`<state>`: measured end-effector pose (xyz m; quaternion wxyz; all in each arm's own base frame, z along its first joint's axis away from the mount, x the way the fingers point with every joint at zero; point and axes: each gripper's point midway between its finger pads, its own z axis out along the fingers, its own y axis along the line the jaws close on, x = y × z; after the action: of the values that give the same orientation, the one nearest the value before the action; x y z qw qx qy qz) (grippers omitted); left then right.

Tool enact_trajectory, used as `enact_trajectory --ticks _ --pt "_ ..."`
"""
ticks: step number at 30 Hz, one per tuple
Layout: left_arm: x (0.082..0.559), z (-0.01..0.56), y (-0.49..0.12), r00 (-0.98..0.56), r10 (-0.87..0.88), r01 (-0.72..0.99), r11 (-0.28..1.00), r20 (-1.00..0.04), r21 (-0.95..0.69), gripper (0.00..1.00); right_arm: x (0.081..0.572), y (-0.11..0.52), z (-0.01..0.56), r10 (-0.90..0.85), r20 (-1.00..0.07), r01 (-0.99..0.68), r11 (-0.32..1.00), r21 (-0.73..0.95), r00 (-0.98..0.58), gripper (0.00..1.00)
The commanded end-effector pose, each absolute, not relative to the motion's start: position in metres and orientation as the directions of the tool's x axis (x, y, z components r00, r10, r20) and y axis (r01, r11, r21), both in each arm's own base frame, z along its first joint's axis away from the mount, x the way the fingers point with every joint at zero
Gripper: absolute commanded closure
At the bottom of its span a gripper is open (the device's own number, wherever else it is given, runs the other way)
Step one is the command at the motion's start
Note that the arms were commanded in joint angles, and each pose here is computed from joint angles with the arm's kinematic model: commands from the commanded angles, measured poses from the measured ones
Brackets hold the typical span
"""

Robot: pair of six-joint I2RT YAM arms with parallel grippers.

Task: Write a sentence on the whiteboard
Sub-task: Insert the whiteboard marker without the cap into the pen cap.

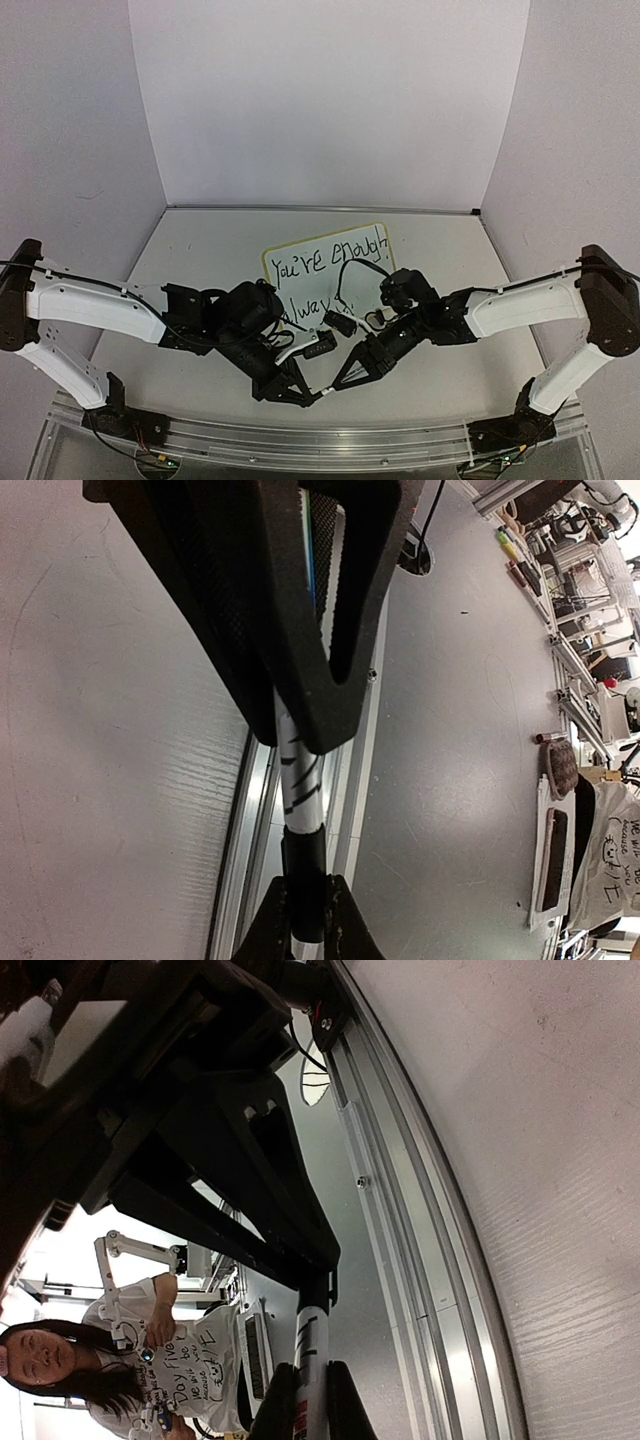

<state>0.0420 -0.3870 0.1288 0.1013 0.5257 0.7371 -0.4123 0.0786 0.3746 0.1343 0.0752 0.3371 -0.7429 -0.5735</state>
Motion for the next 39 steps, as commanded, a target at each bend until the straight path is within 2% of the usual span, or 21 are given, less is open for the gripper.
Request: enact_trajectory --ticks 1,19,25,27,29,32,34,36,39 --pt "0.074 0.242 -0.443 -0.299 0.368 0.939 -0.052 -0.88 -0.341 1.0 0.069 0.396 0.165 -0.596 -0.399 -0.475 -0.035 0.879 -0.696 1.0" --pt "0.082 0.266 -0.453 -0.25 0.312 0.951 -0.099 -0.917 -0.293 1.0 0.058 0.403 0.162 -0.619 -0.395 -0.466 -0.053 0.883 -0.679 1.0" --pt "0.083 0.233 -0.438 -0.288 0.427 0.943 -0.029 -0.857 -0.331 1.0 0.07 0.398 0.163 -0.566 -0.423 -0.507 -0.009 0.862 -0.708 1.0" --pt "0.09 0.213 -0.422 -0.325 0.478 0.937 0.048 -0.816 -0.345 0.92 0.086 0.389 0.164 -0.521 -0.43 -0.517 0.026 0.856 -0.738 1.0" --pt "0.096 0.187 -0.402 -0.38 0.521 0.922 0.146 -0.764 -0.359 0.74 0.11 0.374 0.165 -0.451 -0.439 -0.532 0.098 0.841 -0.777 1.0" --pt "0.113 0.156 -0.366 -0.479 0.533 0.877 0.323 -0.697 -0.356 0.48 0.157 0.337 0.148 -0.353 -0.429 -0.54 0.331 0.774 -0.831 1.0" --pt "0.12 0.139 -0.345 -0.543 0.519 0.835 0.417 -0.66 -0.36 0.35 0.176 0.315 0.137 -0.316 -0.421 -0.525 0.454 0.72 -0.85 1.0" --pt "0.128 0.133 -0.331 -0.599 0.479 0.791 0.481 -0.642 -0.379 0.26 0.19 0.301 0.128 -0.275 -0.412 -0.495 0.527 0.691 -0.869 1.0" --pt "0.138 0.125 -0.317 -0.681 0.407 0.714 0.553 -0.609 -0.429 0.2 0.203 0.29 0.11 -0.239 -0.378 -0.443 0.593 0.673 -0.895 0.99"
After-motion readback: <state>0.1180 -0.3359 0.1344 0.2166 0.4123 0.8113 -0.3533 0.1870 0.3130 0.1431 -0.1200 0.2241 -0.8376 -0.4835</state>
